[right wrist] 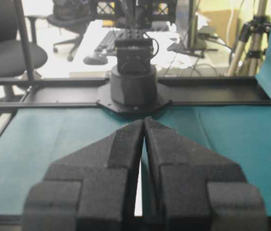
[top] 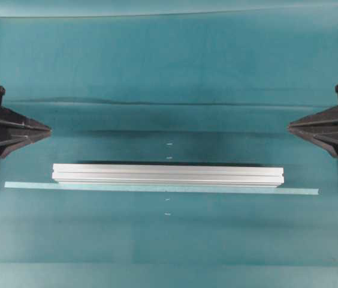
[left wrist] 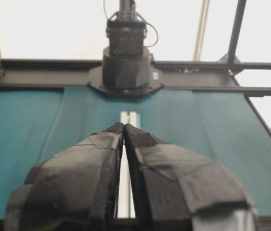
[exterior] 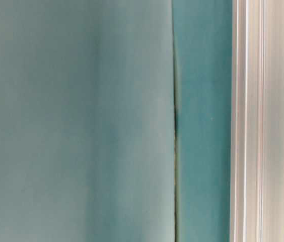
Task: Lift the metal rail with both hands.
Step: 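Move both grippers down over the two ends of the silver rail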
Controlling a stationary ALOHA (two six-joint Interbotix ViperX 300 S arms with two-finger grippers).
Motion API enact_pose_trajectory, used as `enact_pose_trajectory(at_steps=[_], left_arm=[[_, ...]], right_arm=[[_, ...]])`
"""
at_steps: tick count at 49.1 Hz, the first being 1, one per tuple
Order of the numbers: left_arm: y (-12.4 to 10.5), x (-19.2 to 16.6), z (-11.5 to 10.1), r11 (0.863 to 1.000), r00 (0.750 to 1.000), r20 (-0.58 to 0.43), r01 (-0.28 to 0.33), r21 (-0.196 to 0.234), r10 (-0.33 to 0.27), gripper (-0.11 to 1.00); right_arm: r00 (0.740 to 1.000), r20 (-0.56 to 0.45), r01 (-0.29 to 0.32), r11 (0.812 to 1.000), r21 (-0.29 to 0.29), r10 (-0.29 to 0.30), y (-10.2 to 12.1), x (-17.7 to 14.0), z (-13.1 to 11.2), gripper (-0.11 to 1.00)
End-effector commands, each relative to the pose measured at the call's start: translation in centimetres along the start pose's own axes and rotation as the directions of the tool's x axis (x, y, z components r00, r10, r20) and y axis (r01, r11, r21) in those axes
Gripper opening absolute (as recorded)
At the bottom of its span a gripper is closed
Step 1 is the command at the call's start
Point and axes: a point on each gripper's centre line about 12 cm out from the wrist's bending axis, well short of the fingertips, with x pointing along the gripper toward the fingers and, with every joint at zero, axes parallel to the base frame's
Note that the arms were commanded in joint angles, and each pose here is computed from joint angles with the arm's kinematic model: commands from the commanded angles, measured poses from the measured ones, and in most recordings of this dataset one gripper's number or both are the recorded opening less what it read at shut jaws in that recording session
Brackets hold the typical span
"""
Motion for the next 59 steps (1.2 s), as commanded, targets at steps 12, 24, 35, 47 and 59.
enact_pose_trajectory(at_steps=[12, 24, 35, 47, 59], left_arm=[[-0.2, 0.6, -0.8, 0.997, 0.991, -0.132, 0.002, -0.082, -0.013, -0.03], [-0.4, 1.6, 0.3, 0.996, 0.962, -0.274, -0.007, -0.084, -0.016, -0.05], [-0.3, 3.3, 0.9, 0.997, 0.882, -0.471, -0.026, -0.073, -0.011, -0.05], [-0.4, 5.7, 0.8, 0.998, 0.776, -0.631, -0.037, -0.059, -0.008, -0.05], [-0.4, 7.9, -0.3, 0.998, 0.614, -0.789, -0.051, -0.043, -0.003, -0.05]], right_arm=[[0.989, -0.147, 0.023, 0.995, 0.100, -0.008, -0.1, 0.1, -1.9, 0.01], [0.954, -0.299, 0.098, 0.963, 0.251, -0.019, -0.4, 0.7, -1.7, -0.01], [0.859, -0.512, 0.165, 0.953, 0.253, -0.013, -0.6, 2.5, -1.4, -0.01], [0.708, -0.706, 0.205, 0.954, 0.218, 0.009, -0.4, 5.5, -2.1, -0.01], [0.535, -0.844, 0.228, 0.957, 0.178, 0.030, 0.0, 7.3, -3.5, -0.01]])
